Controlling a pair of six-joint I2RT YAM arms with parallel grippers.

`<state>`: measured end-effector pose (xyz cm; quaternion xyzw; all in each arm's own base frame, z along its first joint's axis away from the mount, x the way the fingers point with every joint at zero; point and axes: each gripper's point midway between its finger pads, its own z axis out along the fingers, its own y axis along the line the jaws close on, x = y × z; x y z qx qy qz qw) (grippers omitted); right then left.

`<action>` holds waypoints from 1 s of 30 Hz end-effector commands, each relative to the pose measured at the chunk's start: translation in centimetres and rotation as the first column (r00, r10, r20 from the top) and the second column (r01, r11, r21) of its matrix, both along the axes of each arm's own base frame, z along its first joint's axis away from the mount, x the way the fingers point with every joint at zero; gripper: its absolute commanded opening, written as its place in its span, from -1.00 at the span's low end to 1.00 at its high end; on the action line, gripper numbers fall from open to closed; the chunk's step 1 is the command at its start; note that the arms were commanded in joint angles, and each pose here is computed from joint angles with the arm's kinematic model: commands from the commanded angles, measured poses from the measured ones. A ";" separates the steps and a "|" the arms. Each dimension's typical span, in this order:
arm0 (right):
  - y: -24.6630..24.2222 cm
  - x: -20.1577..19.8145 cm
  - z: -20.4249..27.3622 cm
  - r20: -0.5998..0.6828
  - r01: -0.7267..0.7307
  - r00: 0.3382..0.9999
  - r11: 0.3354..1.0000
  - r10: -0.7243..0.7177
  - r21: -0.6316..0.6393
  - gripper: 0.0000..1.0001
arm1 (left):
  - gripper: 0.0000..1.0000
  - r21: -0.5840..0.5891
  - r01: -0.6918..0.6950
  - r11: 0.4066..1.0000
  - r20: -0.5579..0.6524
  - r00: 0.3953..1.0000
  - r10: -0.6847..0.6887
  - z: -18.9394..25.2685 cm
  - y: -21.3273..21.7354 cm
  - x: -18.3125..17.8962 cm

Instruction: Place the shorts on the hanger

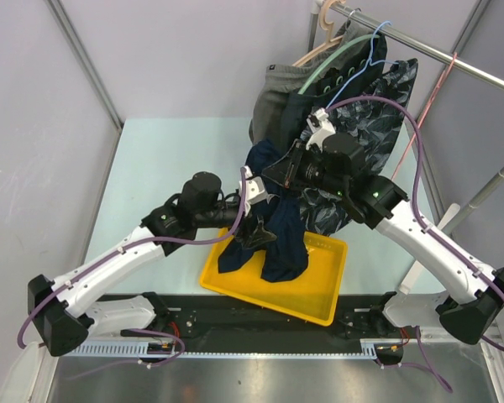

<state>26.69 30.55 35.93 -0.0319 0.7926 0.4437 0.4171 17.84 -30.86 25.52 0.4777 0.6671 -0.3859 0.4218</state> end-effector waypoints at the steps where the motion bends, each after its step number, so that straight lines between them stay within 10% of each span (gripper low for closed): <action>1: -2.0 1.5 4.4 0.058 0.190 0.978 0.974 -0.198 0.127 -1.00 | 0.50 -0.041 -0.057 0.998 -0.033 0.998 0.055 0.5 -0.3 0.2; 4: -2.0 1.8 4.3 0.020 0.228 0.972 0.962 -0.233 0.148 -1.00 | 0.18 -0.043 -0.090 0.995 -0.057 0.995 0.087 0.5 -0.4 0.6; 9: -2.2 1.2 3.5 0.032 0.199 0.978 0.974 -0.204 0.111 -0.82 | -0.96 -0.003 -0.058 0.998 0.045 0.997 0.058 2.5 1.1 0.9; 16: -6.1 -0.6 1.7 0.147 0.163 0.977 0.986 -0.155 -0.045 -0.49 | -1.00 0.259 0.058 0.964 0.202 0.973 -0.112 3.5 7.5 -1.1; 20: -5.9 -5.4 -1.0 0.189 -0.092 0.975 0.984 0.120 -0.150 -0.20 | -1.00 0.383 -0.005 0.924 0.332 0.934 -0.133 4.8 11.1 -1.1; 24: -6.7 -10.8 -3.4 0.295 -0.375 0.827 0.860 0.479 -0.345 0.39 | -0.99 0.437 -0.048 0.898 0.425 0.891 -0.159 6.4 12.7 -0.5; 30: -8.6 -10.9 -3.4 0.411 -0.315 0.733 0.806 0.542 -0.501 0.71 | -0.99 0.449 -0.018 0.894 0.425 0.884 -0.196 6.9 12.6 -0.8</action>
